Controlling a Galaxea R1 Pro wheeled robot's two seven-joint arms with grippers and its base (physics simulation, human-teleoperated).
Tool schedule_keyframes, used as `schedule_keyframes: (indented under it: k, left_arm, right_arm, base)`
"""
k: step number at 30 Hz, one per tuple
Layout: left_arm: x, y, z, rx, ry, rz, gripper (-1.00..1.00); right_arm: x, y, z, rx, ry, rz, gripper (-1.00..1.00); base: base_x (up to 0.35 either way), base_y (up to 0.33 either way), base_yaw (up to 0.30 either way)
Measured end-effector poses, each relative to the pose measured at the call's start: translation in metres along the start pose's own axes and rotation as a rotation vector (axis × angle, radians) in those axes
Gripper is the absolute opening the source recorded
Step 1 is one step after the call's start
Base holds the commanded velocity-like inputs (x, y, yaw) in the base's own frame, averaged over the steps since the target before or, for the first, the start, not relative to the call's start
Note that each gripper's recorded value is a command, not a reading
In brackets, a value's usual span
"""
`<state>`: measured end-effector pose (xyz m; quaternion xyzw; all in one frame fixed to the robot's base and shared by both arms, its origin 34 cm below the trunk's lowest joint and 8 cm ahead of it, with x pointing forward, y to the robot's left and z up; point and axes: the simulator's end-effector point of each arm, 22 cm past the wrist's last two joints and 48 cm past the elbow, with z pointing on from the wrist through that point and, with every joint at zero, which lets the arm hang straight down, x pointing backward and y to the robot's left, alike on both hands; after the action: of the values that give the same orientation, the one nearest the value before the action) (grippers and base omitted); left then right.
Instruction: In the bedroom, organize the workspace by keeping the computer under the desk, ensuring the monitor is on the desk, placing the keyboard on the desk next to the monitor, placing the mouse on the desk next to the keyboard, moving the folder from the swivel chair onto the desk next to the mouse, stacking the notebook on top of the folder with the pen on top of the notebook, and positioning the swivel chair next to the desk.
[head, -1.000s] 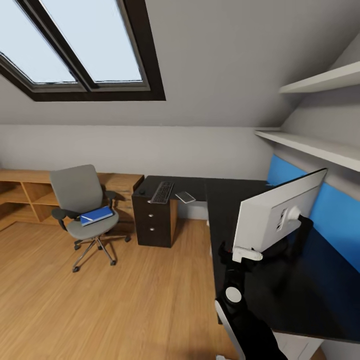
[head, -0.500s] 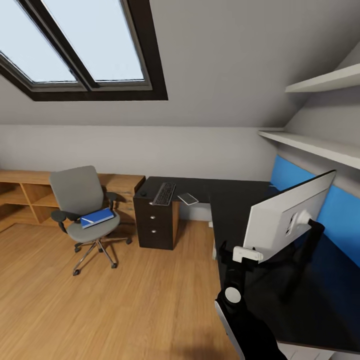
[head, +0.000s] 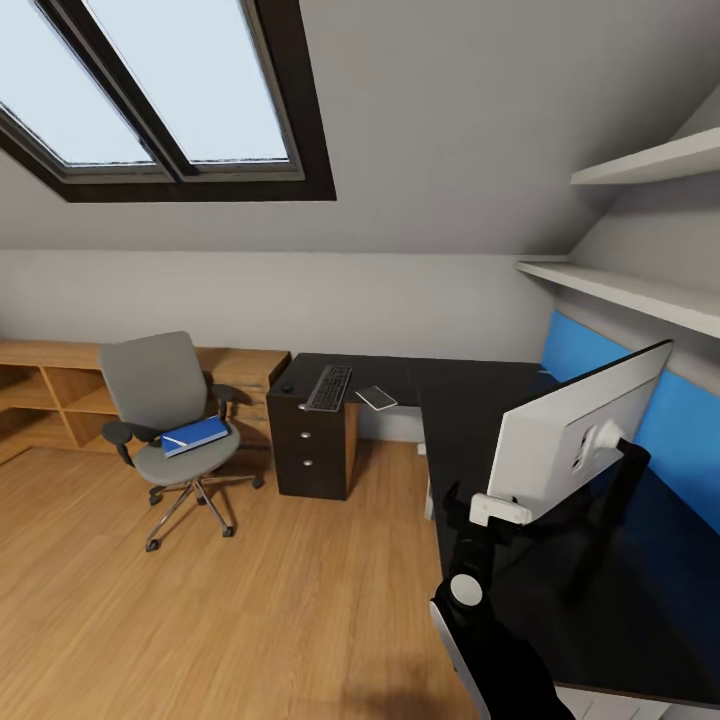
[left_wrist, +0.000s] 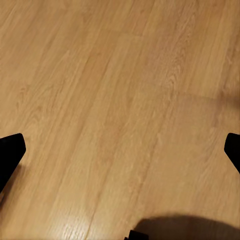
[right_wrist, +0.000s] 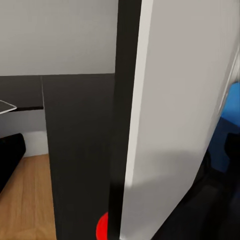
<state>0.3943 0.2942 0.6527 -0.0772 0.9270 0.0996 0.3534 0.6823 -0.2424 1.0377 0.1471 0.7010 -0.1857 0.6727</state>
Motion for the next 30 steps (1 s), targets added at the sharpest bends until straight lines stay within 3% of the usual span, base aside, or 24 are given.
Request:
schedule_keyframes:
  k: [23,30]
  left_arm:
    - [0.001,-0.004,-0.001,0.004,0.002,-0.003,1.00]
    - [0.003,-0.004,-0.001,0.003,0.006,-0.001,1.00]
  right_arm:
    - [0.005,-0.016,0.002,0.060,0.013,-0.002,1.00]
    - [0.015,-0.037,0.011,0.109,0.039,0.002,1.00]
  base:
    - [0.090,0.000,0.000]
    - [0.014,0.000,0.000]
